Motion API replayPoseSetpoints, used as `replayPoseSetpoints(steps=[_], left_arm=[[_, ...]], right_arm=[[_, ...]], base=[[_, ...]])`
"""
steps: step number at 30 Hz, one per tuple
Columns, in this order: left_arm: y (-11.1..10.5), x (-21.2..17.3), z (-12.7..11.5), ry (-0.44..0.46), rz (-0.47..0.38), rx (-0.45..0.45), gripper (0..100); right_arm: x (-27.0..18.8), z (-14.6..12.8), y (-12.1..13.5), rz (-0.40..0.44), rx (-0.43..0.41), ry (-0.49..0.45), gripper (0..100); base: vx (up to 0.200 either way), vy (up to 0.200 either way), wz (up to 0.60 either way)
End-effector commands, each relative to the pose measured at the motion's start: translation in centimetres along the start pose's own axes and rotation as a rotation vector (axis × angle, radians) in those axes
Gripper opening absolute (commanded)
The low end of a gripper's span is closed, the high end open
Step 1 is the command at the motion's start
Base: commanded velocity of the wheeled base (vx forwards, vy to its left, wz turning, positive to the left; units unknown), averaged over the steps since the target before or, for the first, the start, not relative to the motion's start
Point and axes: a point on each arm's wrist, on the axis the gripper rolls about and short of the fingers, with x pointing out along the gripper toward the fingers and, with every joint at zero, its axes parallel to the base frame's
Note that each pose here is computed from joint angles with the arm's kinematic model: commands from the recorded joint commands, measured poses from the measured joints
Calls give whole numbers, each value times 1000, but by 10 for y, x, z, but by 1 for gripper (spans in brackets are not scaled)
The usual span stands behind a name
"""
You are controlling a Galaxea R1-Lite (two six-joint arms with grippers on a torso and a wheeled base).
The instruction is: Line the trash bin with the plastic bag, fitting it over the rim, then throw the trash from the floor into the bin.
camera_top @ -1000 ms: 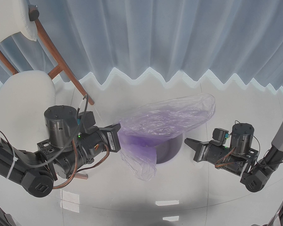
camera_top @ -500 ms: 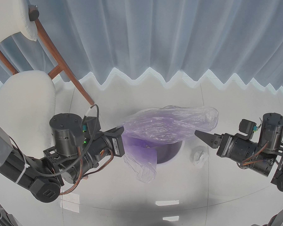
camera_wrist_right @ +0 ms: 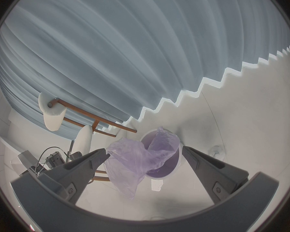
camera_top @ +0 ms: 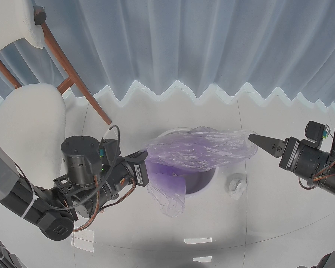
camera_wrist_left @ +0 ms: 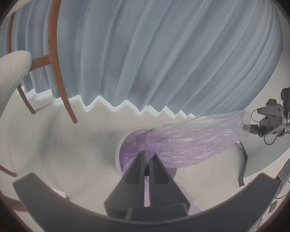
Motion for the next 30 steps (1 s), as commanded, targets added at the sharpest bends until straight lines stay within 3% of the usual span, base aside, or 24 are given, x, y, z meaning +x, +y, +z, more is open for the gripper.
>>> replayPoseSetpoints(steps=[1,17,30], left_arm=[[0,1,0,-4,-1,-1,0],[-3,0,0,-3,-10,0,0],[-4,-2,1,-9,-13,-1,0]], right_arm=[[-5,-5,-3,-7,-4,11,100],[33,-23,-13,-94,-9,114,100],[46,-14,-15,-130,-7,75,100]], base=[[0,0,0],[0,0,0],[0,0,0]])
